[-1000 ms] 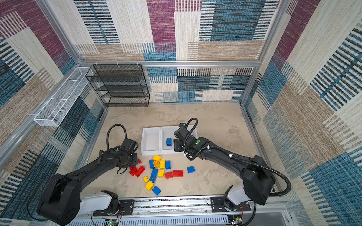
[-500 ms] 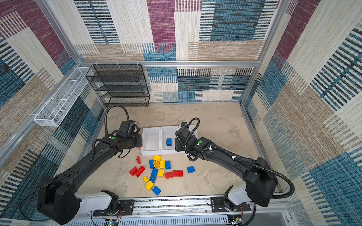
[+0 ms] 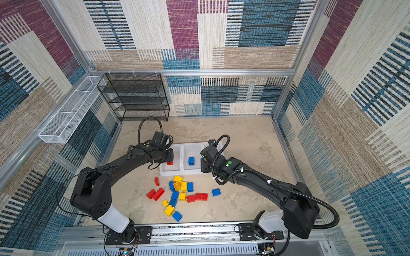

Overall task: Sort the legos into containers by color
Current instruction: 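Lift the red brick into the bin nearest the left arm and release it, then reach the right gripper into the brick pile and grasp a yellow brick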

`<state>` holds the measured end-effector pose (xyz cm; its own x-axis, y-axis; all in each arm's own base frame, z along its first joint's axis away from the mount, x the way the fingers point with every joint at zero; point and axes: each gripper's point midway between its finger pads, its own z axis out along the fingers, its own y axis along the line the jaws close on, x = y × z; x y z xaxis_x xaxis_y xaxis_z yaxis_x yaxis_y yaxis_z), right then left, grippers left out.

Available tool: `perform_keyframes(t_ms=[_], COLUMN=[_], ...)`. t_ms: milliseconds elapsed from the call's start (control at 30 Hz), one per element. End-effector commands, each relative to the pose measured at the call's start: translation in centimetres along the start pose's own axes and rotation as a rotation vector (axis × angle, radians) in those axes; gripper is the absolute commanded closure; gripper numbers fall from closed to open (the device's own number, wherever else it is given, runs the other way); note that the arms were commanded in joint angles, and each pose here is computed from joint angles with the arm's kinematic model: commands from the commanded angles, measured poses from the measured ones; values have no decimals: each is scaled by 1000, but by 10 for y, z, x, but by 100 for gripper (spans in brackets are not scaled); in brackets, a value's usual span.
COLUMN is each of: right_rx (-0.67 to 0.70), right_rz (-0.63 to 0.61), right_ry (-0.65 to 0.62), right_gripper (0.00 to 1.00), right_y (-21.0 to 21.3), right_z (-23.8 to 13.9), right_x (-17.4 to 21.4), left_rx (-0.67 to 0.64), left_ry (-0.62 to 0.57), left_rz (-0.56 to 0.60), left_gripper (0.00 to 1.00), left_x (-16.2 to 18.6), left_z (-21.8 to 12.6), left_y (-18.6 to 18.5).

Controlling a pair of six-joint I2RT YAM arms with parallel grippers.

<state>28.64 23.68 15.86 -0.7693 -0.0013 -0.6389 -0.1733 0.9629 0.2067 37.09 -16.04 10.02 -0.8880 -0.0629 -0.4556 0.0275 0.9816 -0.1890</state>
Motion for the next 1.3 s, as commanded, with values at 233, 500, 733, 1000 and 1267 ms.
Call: perform_keyframes(t_ms=[233, 500, 733, 1000, 1267], right_rx=[6, -12, -39, -90, -147], right_rz=[-4, -19, -30, -104, -173], right_ry=[-4, 10, 36, 95, 141], right_gripper=[33, 33, 34, 36, 37], right_y=[1, 6, 11, 39, 75], right_z=[5, 9, 13, 23, 31], right_x=[-1, 1, 7, 22, 43], left_rx=[4, 39, 15, -16, -34], left_ry=[-84, -148, -195, -220, -235], left_rz=[-4, -53, -94, -117, -147], left_gripper=[44, 42, 40, 38, 36], left_x=[-9, 11, 37, 55, 68], left_z=[-24, -49, -66, -77, -82], left_y=[2, 12, 33, 49, 61])
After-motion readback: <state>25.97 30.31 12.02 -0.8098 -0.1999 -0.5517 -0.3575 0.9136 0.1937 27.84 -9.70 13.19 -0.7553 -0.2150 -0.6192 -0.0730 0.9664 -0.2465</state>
